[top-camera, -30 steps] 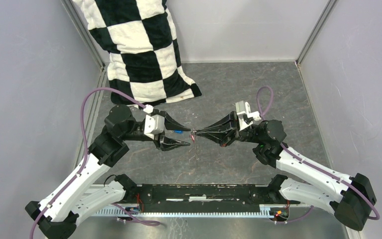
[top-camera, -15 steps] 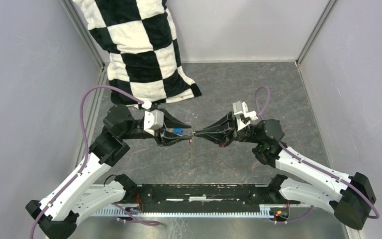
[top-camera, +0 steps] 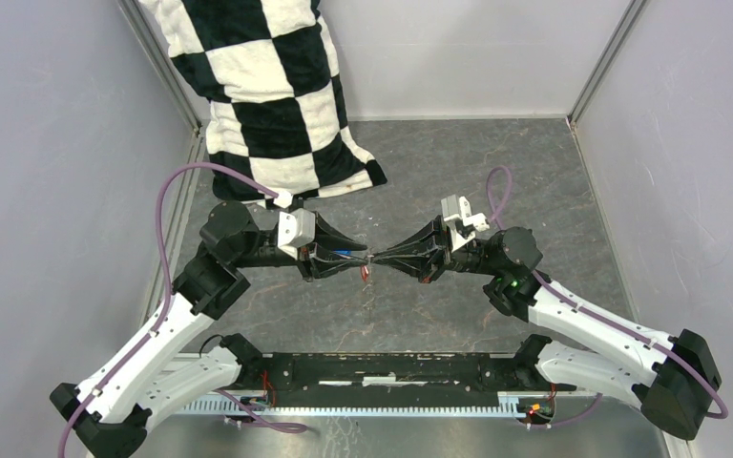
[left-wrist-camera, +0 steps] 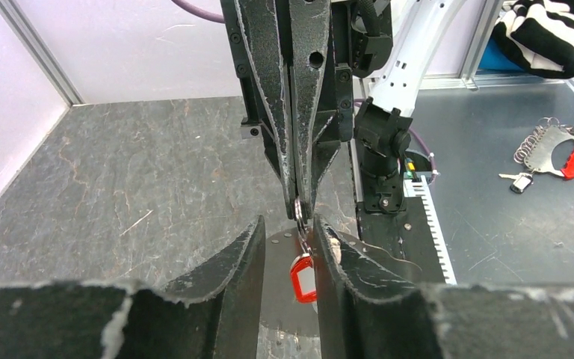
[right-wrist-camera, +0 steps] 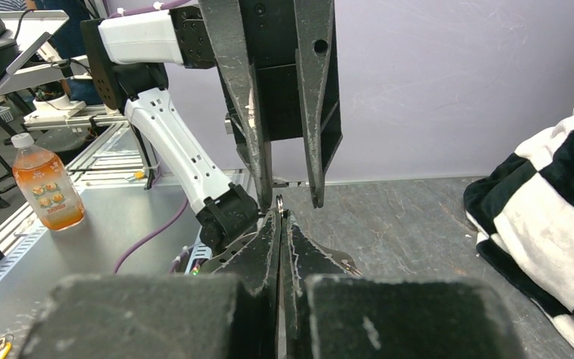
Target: Put the keys on the keyring
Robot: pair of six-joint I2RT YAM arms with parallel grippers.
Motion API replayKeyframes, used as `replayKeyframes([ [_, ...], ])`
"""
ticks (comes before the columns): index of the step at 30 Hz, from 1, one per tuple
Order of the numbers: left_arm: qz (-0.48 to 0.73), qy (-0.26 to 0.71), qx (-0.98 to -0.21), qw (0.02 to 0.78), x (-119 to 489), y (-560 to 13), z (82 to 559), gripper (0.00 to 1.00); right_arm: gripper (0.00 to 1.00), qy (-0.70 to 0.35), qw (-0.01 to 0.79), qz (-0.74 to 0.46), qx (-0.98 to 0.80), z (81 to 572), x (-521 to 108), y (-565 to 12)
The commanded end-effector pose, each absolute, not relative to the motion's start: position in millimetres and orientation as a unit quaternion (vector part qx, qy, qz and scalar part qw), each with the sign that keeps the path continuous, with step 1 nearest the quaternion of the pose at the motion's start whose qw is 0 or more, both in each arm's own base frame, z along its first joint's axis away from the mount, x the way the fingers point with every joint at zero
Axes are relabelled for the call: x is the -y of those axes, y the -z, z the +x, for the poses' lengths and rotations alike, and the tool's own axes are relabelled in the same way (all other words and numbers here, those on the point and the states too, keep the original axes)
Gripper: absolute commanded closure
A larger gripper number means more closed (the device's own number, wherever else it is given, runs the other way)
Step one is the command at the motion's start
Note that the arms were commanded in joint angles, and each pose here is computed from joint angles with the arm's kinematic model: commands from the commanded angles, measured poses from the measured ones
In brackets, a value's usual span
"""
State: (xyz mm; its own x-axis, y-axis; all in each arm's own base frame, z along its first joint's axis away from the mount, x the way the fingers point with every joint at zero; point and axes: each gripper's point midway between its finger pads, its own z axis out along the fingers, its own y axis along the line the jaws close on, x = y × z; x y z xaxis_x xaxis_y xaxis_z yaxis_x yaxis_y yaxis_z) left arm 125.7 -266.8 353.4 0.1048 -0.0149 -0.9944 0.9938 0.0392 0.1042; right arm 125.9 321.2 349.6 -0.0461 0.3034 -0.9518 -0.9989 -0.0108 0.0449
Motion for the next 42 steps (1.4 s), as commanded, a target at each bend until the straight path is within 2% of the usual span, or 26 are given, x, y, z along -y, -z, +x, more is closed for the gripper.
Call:
replayKeyframes([
  [1,0.497,0.478,-0.492,0.531,264,-352,123,0.63,1.00,-0.581,0.591,-0.404,-0.387,123,-318,-384],
  [16,0.500,0.478,-0.504,0.517,267,-340,126,0.65,1.00,-0.582,0.588,-0.406,-0.387,122,-320,-384],
  [19,0.499,0.471,-0.504,0.524,267,-341,129,0.73,1.00,-0.584,0.586,-0.408,-0.387,121,-321,-383],
  [21,0.499,0.467,-0.503,0.530,267,-344,132,0.82,1.00,-0.584,0.585,-0.408,-0.387,121,-322,-384],
  [23,0.501,0.464,-0.503,0.530,267,-344,132,0.97,1.00,-0.581,0.584,-0.412,-0.388,121,-322,-383],
  [26,0.508,0.457,-0.504,0.528,266,-341,132,0.98,1.00,-0.568,0.583,-0.421,-0.399,123,-322,-382],
  [28,0.515,0.451,-0.502,0.529,264,-340,131,0.98,0.92,-0.549,0.581,-0.437,-0.412,126,-322,-380],
  [33,0.552,0.414,-0.487,0.536,261,-337,134,0.98,0.60,-0.473,0.554,-0.508,-0.459,136,-322,-374],
  [37,0.584,0.382,-0.476,0.535,259,-334,138,0.98,0.44,-0.440,0.501,-0.571,-0.478,136,-323,-368],
  [39,0.599,0.371,-0.478,0.525,257,-330,138,0.98,0.42,-0.422,0.480,-0.589,-0.494,140,-322,-365],
  [42,0.616,0.363,-0.475,0.513,256,-327,137,0.98,0.46,-0.396,0.459,-0.610,-0.510,148,-323,-359],
])
